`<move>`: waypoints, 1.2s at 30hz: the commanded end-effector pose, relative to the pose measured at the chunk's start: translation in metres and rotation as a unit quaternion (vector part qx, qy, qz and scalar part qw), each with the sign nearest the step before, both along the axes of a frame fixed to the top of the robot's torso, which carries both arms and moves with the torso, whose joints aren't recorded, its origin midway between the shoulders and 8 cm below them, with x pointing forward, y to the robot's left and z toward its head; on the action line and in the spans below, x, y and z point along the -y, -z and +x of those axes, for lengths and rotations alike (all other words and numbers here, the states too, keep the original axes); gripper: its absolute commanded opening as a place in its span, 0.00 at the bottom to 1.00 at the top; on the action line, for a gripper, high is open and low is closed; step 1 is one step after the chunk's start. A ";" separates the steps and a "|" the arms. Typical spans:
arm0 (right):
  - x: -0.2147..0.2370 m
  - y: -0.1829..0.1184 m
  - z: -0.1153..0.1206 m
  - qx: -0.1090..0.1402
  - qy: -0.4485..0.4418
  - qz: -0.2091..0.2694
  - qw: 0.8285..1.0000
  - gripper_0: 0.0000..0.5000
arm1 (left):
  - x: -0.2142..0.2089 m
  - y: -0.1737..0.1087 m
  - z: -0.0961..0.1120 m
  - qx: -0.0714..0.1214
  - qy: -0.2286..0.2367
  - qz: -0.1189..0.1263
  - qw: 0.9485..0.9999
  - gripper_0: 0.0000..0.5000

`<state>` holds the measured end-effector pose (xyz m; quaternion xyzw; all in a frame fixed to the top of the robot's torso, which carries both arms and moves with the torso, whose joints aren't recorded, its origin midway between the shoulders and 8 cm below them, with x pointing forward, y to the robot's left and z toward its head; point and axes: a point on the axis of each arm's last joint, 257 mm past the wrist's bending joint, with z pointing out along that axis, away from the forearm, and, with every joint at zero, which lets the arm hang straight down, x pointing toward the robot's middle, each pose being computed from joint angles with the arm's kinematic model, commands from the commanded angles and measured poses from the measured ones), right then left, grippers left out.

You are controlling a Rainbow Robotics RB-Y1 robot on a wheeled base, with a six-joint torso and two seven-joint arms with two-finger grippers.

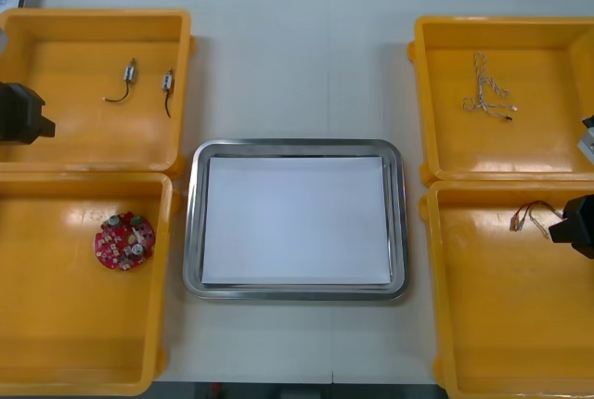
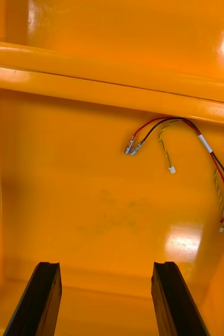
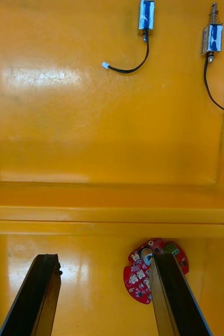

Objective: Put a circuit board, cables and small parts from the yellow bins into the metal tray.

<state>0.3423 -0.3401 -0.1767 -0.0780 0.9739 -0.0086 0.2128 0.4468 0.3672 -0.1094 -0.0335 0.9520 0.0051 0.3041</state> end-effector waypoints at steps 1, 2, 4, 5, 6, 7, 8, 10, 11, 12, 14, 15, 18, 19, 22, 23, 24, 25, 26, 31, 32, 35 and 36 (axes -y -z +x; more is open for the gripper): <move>0.016 -0.008 -0.004 0.004 0.017 -0.016 1.000 1.00 | -0.011 -0.007 -0.007 -0.001 0.039 0.060 0.997 1.00; 0.016 -0.008 -0.004 0.004 0.017 -0.016 1.000 1.00 | -0.011 -0.007 -0.007 -0.001 0.039 0.060 0.997 1.00; 0.016 -0.008 -0.004 0.004 0.017 -0.016 1.000 1.00 | -0.011 -0.007 -0.007 -0.001 0.039 0.060 0.997 1.00; 0.016 -0.008 -0.004 0.004 0.017 -0.016 1.000 1.00 | -0.011 -0.007 -0.007 -0.001 0.039 0.060 0.997 1.00; 0.016 -0.008 -0.004 0.004 0.017 -0.016 1.000 1.00 | -0.011 -0.007 -0.007 -0.001 0.039 0.060 0.997 1.00; 0.016 -0.008 -0.004 0.004 0.017 -0.016 1.000 1.00 | -0.011 -0.007 -0.007 -0.001 0.039 0.060 0.997 1.00; 0.016 -0.008 -0.004 0.004 0.017 -0.016 1.000 1.00 | -0.011 -0.007 -0.007 -0.001 0.039 0.060 0.997 1.00; 0.016 -0.008 -0.004 0.004 0.017 -0.016 1.000 1.00 | -0.011 -0.007 -0.007 -0.001 0.039 0.060 0.997 1.00; 0.016 -0.008 -0.004 0.004 0.017 -0.016 1.000 1.00 | -0.011 -0.007 -0.007 -0.001 0.039 0.060 0.997 1.00; 0.016 -0.008 -0.004 0.004 0.017 -0.016 1.000 1.00 | -0.011 -0.007 -0.007 -0.001 0.039 0.060 0.997 1.00; 0.016 -0.008 -0.004 0.004 0.017 -0.016 1.000 1.00 | -0.011 -0.007 -0.007 -0.001 0.039 0.060 0.997 1.00; 0.016 -0.008 -0.004 0.004 0.017 -0.016 1.000 1.00 | -0.011 -0.007 -0.007 -0.001 0.039 0.060 0.997 1.00; 0.016 -0.008 -0.004 0.004 0.017 -0.016 1.000 1.00 | -0.011 -0.007 -0.007 -0.001 0.039 0.060 0.997 1.00; 0.016 -0.008 -0.004 0.004 0.017 -0.016 1.000 1.00 | -0.011 -0.007 -0.007 -0.001 0.039 0.060 0.997 1.00; 0.016 -0.008 -0.004 0.004 0.017 -0.016 1.000 1.00 | -0.011 -0.007 -0.007 -0.001 0.039 0.060 0.997 1.00; 0.016 -0.008 -0.004 0.004 0.017 -0.016 1.000 1.00 | -0.011 -0.007 -0.007 -0.001 0.039 0.060 0.997 1.00; 0.016 -0.008 -0.004 0.004 0.017 -0.016 1.000 1.00 | -0.011 -0.007 -0.007 -0.001 0.039 0.060 0.997 1.00; 0.016 -0.008 -0.004 0.004 0.017 -0.016 1.000 1.00 | -0.011 -0.007 -0.007 -0.001 0.039 0.060 0.997 1.00; 0.016 -0.008 -0.004 0.004 0.017 -0.016 1.000 1.00 | -0.011 -0.007 -0.007 -0.001 0.039 0.060 0.997 1.00; 0.016 -0.008 -0.004 0.004 0.017 -0.016 1.000 1.00 | -0.011 -0.007 -0.007 -0.001 0.039 0.060 0.997 1.00; 0.016 -0.008 -0.004 0.004 0.017 -0.016 1.000 1.00 | -0.011 -0.007 -0.007 -0.001 0.039 0.060 0.997 1.00; 0.016 -0.008 -0.004 0.004 0.017 -0.016 1.000 1.00 | -0.011 -0.007 -0.007 -0.001 0.039 0.060 0.997 1.00; 0.016 -0.008 -0.004 0.004 0.017 -0.016 1.000 1.00 | -0.011 -0.007 -0.007 -0.001 0.039 0.060 0.997 1.00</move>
